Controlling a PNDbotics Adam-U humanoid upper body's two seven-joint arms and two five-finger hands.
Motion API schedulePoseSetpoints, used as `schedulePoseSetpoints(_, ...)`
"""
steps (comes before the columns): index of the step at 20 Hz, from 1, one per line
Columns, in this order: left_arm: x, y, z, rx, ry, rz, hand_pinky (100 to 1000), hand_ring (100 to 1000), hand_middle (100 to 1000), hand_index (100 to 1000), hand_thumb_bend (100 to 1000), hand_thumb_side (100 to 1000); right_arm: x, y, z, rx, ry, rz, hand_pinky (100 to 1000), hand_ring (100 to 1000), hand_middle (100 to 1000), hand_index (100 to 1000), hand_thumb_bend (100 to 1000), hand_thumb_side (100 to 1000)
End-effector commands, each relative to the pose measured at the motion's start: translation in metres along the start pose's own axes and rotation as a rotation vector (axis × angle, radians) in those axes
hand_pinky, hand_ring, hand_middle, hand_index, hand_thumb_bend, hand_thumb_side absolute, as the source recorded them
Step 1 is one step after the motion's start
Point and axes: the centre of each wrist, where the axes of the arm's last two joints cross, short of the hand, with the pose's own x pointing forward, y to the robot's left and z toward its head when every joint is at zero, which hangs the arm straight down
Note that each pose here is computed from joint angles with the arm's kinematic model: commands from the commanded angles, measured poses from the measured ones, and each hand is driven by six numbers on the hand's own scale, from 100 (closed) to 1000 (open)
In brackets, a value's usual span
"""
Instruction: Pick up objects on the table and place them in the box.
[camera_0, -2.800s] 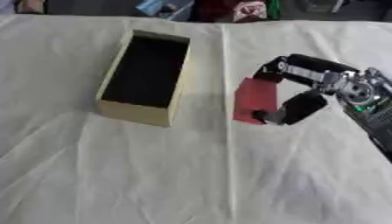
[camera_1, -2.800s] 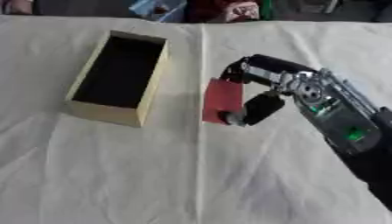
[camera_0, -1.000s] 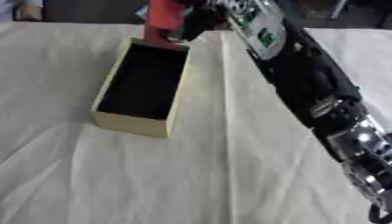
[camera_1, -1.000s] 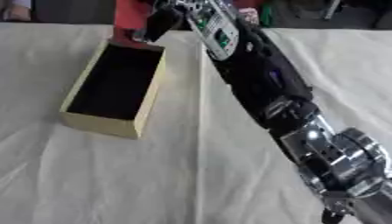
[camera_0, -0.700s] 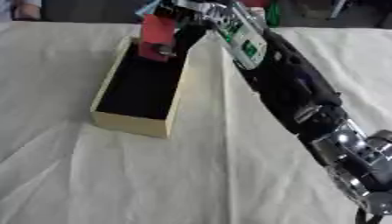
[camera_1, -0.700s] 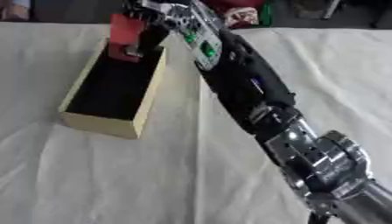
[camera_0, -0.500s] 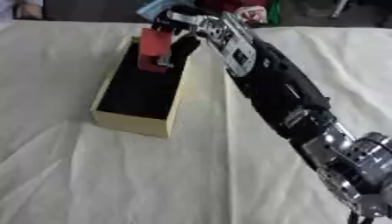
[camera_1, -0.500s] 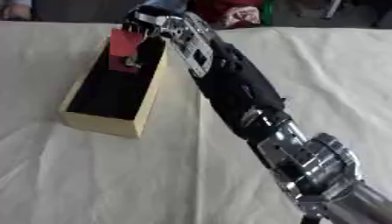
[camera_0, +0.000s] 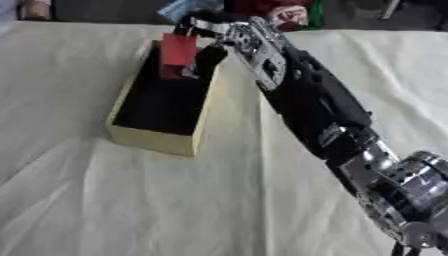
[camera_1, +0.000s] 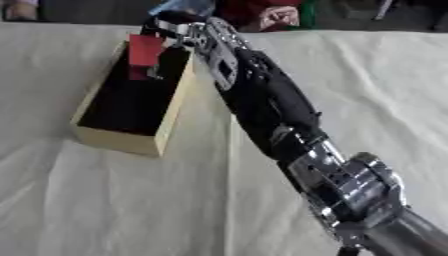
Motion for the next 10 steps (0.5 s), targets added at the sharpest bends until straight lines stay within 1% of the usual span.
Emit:
schedulePoseSetpoints(1,0.0067,-0.0017,-0.0064,-0.008,-0.032,0.013,565,555,519,647,179,100,0.0071,-0.0161,0.0003,-0.049,0.001,0.06,899,871,831,902,539,352)
schedulePoseSetpoints(5,0.0068,-0.0019,-0.0067,-0.009,-0.033,0.015,566,556,520,647,182,100,0.0088,-0.0171,-0.0003,-0.054,0.0,0.086,903,882,840,913,563,375)
schedulePoseSetpoints(10,0.007,-0.0022,-0.0071,-0.01,-0.035,0.016,566,556,520,647,183,100,0.0094,-0.0181,-0.0006,-0.045,-0.002,0.11,909,892,849,922,579,380)
